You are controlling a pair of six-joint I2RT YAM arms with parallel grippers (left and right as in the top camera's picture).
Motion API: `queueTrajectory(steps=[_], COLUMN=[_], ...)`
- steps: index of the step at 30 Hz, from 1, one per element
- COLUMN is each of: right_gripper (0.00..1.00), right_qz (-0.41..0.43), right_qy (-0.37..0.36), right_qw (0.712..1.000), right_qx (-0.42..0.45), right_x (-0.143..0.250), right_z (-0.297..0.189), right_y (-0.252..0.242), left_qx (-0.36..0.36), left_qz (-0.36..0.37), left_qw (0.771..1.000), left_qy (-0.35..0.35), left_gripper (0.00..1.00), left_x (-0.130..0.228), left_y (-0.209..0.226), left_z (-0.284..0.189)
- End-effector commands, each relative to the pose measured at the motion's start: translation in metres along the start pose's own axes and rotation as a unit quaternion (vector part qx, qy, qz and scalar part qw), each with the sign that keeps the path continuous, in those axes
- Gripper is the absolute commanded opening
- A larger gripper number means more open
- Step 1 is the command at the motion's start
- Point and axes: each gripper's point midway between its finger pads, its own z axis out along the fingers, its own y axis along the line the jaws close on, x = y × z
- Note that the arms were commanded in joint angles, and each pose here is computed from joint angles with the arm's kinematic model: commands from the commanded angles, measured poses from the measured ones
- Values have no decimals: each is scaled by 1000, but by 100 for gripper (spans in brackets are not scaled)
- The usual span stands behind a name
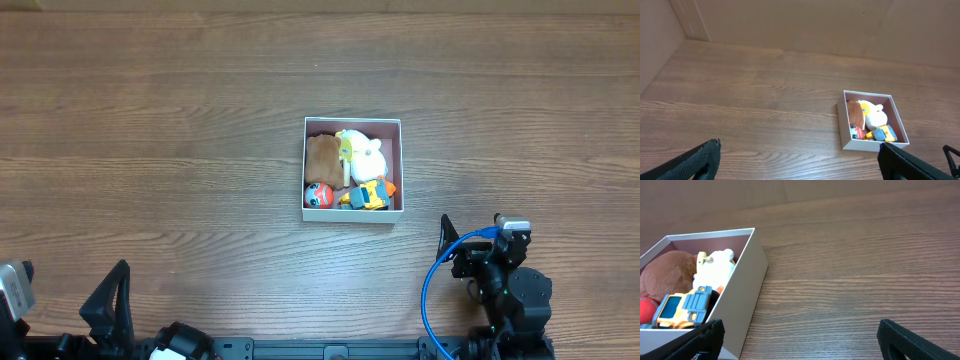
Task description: Pack container
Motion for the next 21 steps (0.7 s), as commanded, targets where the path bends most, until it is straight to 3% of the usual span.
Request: queueTrajectory(steps=[1,21], right_gripper=[100,100], right_qz=[-1,-1], right_qy=[-3,-4], right_qw=[1000,1000], right_qx=[-3,-3], right_x=[1,1], right_z=[1,1], right_y=[1,1], left_qx=[-7,-8], left_qz=[-13,-10], left_qw=[1000,1000], left_qy=[-7,1], left_gripper=[100,100], left_x=[-1,1], left_y=[3,2], left_z=[-2,1])
